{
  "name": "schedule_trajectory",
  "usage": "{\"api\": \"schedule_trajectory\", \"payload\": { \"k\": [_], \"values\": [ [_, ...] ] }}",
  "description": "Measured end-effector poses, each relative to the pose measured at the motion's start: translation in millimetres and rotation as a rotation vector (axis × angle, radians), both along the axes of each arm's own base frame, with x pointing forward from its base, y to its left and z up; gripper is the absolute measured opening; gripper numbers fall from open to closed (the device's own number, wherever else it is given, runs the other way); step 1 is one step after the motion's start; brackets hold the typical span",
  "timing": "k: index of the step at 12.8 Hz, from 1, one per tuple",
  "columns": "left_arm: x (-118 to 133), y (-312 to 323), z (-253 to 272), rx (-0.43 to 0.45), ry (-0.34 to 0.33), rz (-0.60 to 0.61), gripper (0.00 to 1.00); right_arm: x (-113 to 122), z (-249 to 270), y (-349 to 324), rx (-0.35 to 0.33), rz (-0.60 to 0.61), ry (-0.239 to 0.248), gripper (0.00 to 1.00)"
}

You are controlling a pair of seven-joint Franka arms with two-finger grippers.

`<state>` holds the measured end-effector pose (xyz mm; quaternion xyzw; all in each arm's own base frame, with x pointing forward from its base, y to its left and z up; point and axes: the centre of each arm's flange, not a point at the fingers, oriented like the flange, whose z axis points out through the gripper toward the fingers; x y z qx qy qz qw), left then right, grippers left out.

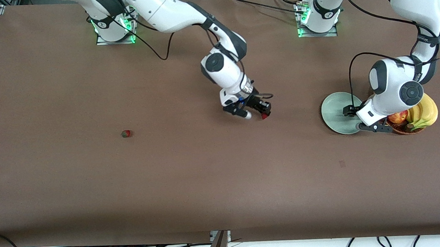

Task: Collect all strawberries into plate
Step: 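Release the strawberry onto the plate while the right gripper sets another mid-table, then grasp the middle strawberry with the left gripper while the right grasps the last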

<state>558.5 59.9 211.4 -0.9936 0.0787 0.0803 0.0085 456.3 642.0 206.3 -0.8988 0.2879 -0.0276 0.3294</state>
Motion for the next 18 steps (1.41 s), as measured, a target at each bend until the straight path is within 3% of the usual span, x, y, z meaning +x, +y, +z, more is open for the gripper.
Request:
{"api": "schedule_trajectory", "payload": {
  "k": [2, 4, 6, 8, 10, 14, 18],
  "values": [
    [6.2, -0.1, 36.3, -0.002, -0.012, 0.001, 1.00, -23.4, -14.7, 13.8, 0.036, -0.018, -0.012, 0.33],
    [9.1, -1.4, 67.9, -0.011, -0.034, 0.011, 1.00, -23.3, -15.0, 14.5, 0.040, -0.022, -0.017, 0.39],
    [9.5, -5.4, 81.8, -0.035, -0.052, 0.035, 1.00, -13.4, -9.1, 11.0, 0.044, -0.032, -0.031, 0.56],
    [10.2, -11.1, 85.1, -0.035, -0.058, 0.053, 1.00, 0.5, -5.9, 3.0, 0.004, -0.031, -0.030, 0.73],
    [11.7, -31.7, 89.6, -0.037, -0.065, 0.086, 1.00, 27.6, 2.8, -15.8, -0.134, 0.015, -0.003, 0.74],
    [8.9, -113.2, 98.8, -0.048, -0.075, 0.152, 1.00, 91.8, 46.8, -92.5, -0.445, 0.235, 0.054, 0.74],
    [4.1, -166.2, 100.0, -0.059, -0.096, 0.229, 1.00, 169.0, 84.3, -238.9, -0.593, 0.515, 0.132, 0.78]
  ]
}}
